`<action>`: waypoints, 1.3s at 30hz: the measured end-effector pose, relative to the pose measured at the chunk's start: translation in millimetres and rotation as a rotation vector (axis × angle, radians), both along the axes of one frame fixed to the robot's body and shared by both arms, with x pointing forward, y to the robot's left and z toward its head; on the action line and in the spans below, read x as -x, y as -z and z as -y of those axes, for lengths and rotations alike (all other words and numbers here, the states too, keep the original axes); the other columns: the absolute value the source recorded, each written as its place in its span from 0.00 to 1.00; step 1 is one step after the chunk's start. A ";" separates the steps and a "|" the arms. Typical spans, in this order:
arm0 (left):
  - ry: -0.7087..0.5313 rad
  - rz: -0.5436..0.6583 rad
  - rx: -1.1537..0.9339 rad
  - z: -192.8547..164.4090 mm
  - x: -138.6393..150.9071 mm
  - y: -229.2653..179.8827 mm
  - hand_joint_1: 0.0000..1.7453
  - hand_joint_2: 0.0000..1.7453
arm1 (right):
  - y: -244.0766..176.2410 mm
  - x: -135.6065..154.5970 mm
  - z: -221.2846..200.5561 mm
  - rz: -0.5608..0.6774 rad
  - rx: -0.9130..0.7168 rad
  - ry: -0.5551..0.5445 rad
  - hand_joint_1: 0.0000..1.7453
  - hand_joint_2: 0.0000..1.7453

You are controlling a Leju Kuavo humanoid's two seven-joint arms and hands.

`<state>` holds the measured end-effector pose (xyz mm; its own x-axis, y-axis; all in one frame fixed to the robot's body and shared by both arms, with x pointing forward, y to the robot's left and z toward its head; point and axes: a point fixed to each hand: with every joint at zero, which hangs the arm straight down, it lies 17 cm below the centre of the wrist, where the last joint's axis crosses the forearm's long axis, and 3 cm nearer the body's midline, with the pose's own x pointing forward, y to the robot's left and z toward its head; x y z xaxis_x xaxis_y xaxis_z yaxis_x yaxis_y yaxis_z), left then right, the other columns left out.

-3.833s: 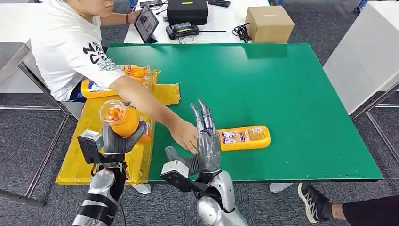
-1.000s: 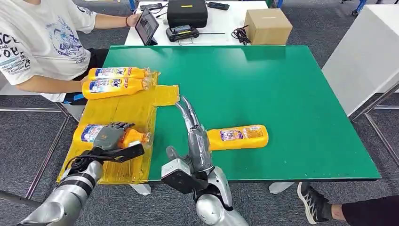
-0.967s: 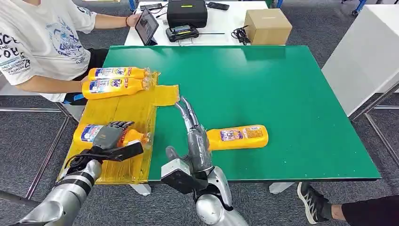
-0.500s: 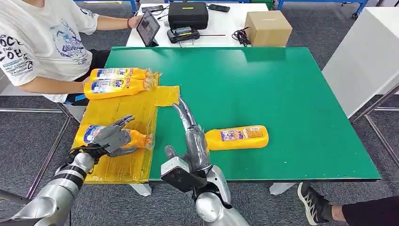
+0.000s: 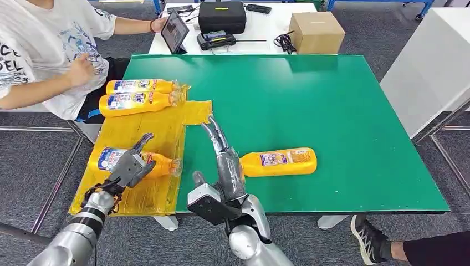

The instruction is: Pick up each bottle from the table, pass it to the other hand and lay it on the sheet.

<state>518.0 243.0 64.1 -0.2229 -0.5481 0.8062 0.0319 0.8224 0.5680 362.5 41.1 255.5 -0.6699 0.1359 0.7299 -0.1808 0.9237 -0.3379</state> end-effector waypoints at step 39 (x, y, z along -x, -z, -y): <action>-0.442 0.362 0.384 -55.9 64.5 -84.7 0.00 1.00 | 146.0 -118.7 172.2 -0.274 0.760 0.274 0.00 1.00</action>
